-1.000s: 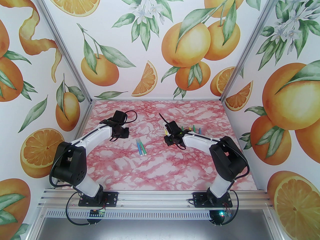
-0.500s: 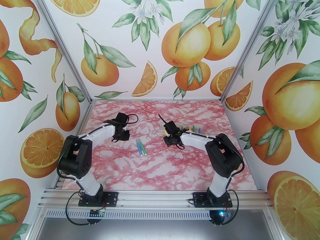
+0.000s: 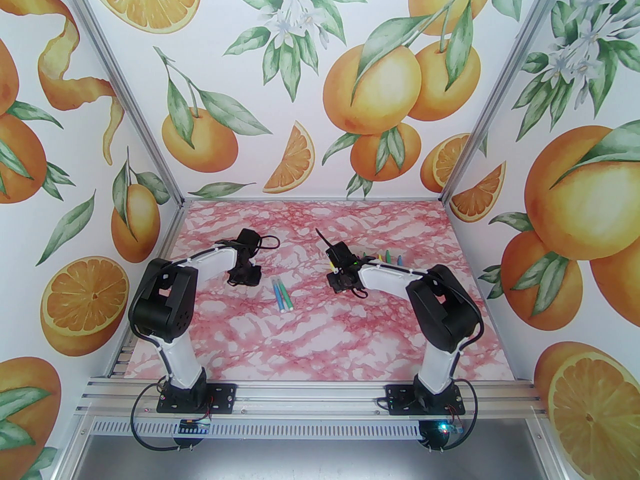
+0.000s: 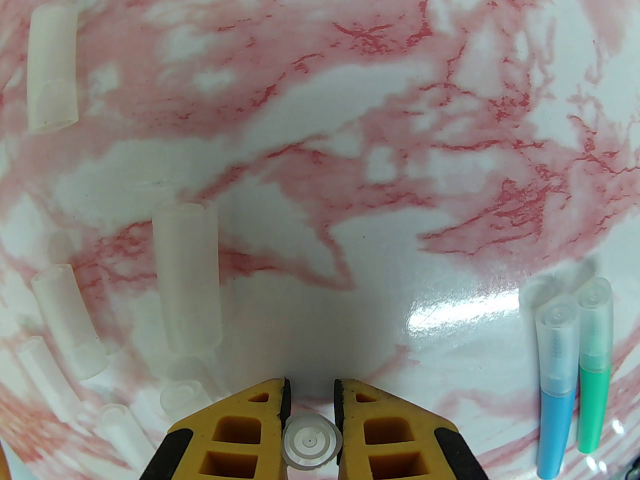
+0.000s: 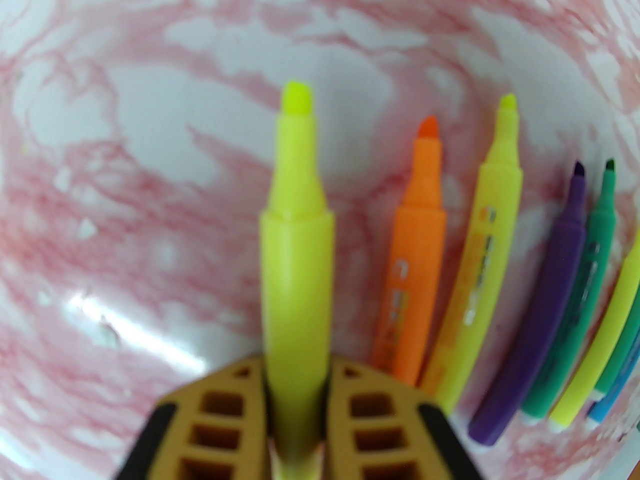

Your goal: Open the pen caps

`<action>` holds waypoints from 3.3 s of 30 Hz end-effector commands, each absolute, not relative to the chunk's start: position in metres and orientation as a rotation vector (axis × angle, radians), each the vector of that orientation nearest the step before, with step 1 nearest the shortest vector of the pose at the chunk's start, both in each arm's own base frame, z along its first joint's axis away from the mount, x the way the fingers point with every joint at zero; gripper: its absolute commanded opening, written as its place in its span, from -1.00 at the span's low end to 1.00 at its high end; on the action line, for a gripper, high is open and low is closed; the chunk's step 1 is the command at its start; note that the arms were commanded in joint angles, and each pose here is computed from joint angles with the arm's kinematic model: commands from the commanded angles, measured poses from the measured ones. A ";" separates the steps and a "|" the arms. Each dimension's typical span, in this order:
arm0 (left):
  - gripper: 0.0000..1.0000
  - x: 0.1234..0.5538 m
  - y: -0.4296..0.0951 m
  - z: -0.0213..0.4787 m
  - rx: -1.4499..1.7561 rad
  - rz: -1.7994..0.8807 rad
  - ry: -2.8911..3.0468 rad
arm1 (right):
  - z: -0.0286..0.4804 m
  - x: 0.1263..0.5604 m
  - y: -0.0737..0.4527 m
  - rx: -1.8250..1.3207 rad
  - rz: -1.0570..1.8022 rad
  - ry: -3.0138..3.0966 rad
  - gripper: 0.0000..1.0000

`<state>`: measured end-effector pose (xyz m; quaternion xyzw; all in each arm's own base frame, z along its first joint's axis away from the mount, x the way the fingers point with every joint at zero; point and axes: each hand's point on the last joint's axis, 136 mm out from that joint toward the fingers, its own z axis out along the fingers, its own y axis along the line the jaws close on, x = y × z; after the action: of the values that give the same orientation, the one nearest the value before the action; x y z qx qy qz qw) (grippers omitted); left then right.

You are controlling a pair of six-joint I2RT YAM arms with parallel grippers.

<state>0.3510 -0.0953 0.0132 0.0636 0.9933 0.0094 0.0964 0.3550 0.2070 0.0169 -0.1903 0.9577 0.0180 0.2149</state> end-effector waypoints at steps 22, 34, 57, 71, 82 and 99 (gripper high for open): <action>-0.15 0.360 -0.097 0.035 0.184 -0.023 2.859 | 0.036 0.358 0.202 -0.498 0.013 2.637 -0.28; 0.45 0.367 -0.095 0.104 0.152 -0.081 2.555 | 0.073 0.351 0.234 -0.562 0.136 2.523 -0.11; 0.66 0.355 -0.063 0.158 -0.011 -0.071 2.293 | 0.067 0.312 0.358 -0.771 0.403 2.458 -0.12; 0.66 0.348 -0.035 0.150 -0.134 -0.081 2.292 | 0.034 0.303 0.384 -0.812 0.358 2.531 -0.17; 0.66 0.346 -0.031 0.151 -0.161 -0.088 2.277 | 0.017 0.291 0.374 -0.841 0.283 2.595 -0.21; 0.66 0.351 -0.041 0.153 -0.136 -0.168 2.268 | -0.001 0.287 0.328 -0.989 -0.079 2.731 -0.36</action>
<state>0.3464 -0.0393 0.1461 -0.0520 0.9129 -0.0527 0.4015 0.2949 0.3598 0.0150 -0.3210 0.9314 0.0389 0.1670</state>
